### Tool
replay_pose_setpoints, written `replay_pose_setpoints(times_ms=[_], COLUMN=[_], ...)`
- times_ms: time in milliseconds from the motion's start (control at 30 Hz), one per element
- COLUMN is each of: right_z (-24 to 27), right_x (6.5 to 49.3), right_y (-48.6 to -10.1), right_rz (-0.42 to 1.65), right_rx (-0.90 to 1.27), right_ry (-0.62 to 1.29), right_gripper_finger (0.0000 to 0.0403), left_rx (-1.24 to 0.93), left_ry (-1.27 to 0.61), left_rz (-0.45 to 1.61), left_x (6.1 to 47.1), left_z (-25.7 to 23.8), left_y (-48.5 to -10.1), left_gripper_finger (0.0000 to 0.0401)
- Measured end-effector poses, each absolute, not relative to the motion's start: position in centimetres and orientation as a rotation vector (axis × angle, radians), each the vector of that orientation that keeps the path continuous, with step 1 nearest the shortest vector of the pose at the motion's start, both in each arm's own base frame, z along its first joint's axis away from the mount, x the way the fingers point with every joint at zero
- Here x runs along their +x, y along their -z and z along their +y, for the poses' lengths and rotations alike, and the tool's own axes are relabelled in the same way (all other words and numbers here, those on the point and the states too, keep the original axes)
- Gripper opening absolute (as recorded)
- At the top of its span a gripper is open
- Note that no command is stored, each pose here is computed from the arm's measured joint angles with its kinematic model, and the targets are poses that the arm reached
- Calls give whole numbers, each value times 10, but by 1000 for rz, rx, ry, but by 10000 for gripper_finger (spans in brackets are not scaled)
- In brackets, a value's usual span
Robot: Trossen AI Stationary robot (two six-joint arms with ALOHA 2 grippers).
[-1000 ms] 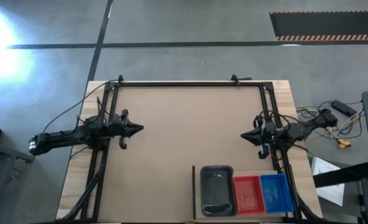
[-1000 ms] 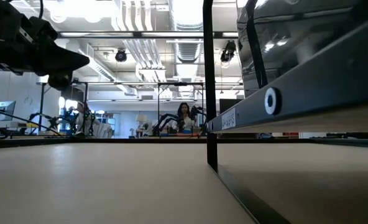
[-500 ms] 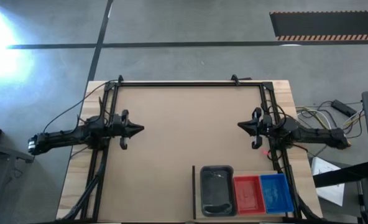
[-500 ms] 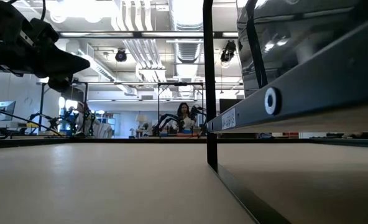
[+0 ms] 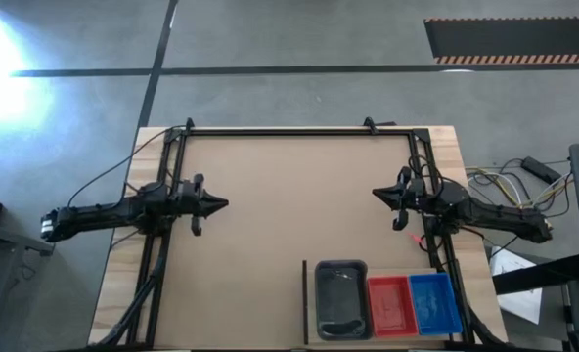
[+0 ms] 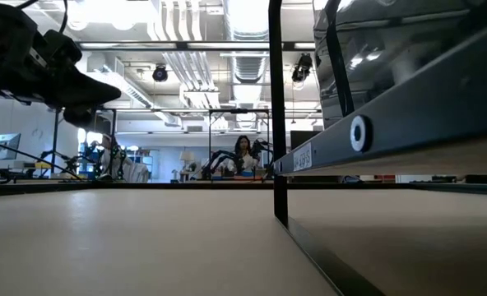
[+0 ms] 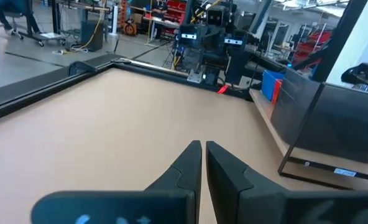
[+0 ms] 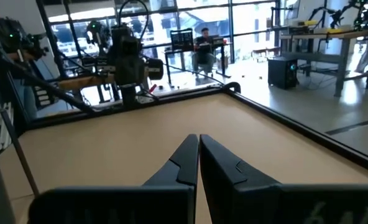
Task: Stack baskets on shelf by color
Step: Return to Home Position
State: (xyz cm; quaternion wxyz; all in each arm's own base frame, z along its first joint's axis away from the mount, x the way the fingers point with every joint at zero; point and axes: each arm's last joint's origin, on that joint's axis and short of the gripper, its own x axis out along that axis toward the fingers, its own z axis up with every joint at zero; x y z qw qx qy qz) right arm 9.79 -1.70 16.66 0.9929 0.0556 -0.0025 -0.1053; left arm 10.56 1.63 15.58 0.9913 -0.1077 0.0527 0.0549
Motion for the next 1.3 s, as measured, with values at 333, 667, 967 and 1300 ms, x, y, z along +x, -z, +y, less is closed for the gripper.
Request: replay_pose_setpoints(times_ms=[333,667,967,1300], right_z=[-17,-17,-16,-16], right_x=[99,99,96,96], right_y=[-165,-165,-170,-171], right_rz=[11,10,-50,-67], right_rx=[118,120,117,117], right_ry=[217,217,203,201], right_gripper_finger=[8,8,9,9], left_rx=[-223,-219,-195,-187], left_ry=[-116,-97,-71,-56], left_rz=[162,145,-71,-141], left_x=[108,107,98,97], left_z=[17,15,13,12], left_y=[-151,-152,-171,-178], left_gripper_finger=[6,6,6,6])
